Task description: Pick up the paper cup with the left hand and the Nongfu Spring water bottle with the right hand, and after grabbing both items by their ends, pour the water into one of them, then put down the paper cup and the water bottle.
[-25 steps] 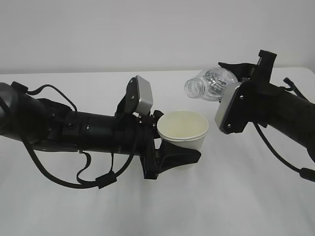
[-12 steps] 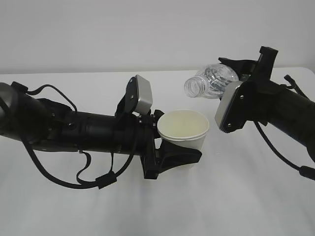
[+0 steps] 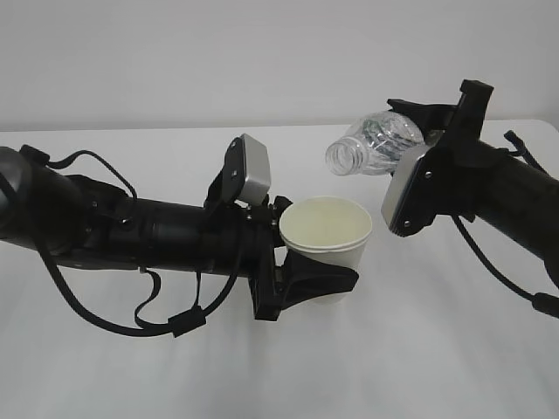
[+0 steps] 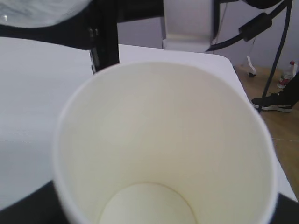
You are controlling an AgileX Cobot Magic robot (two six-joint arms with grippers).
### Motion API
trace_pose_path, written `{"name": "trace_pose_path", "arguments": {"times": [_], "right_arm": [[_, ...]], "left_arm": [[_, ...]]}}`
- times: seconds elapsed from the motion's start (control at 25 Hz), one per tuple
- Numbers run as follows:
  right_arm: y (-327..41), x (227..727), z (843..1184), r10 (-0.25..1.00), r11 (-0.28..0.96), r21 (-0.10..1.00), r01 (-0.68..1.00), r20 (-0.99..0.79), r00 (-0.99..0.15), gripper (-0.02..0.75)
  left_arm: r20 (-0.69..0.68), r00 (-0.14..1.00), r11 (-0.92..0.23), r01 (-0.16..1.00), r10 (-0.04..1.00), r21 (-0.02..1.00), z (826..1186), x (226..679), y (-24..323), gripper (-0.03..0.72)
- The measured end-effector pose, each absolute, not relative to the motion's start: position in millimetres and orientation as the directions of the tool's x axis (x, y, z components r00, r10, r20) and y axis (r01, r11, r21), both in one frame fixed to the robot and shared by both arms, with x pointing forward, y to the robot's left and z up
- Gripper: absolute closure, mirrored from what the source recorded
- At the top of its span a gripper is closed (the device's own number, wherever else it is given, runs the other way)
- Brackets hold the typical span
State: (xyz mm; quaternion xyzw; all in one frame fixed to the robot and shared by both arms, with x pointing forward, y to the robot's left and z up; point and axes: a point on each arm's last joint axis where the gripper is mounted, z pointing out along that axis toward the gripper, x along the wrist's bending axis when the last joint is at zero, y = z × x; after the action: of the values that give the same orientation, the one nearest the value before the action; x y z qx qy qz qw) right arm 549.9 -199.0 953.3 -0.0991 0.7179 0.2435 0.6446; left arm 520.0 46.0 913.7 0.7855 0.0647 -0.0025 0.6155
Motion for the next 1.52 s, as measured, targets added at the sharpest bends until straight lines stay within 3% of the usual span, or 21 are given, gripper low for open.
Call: {"name": "trace_pose_path", "arguments": {"times": [1.52], "right_arm": [[-198.4,549.8,957.1,0.117,0.868,0.138,-0.478,-0.99,-0.074,0.318]], "left_arm": [[-0.086,0.993,-0.215,0.101,0.08,0.971,915.6,518.4,45.5,0.199]]}}
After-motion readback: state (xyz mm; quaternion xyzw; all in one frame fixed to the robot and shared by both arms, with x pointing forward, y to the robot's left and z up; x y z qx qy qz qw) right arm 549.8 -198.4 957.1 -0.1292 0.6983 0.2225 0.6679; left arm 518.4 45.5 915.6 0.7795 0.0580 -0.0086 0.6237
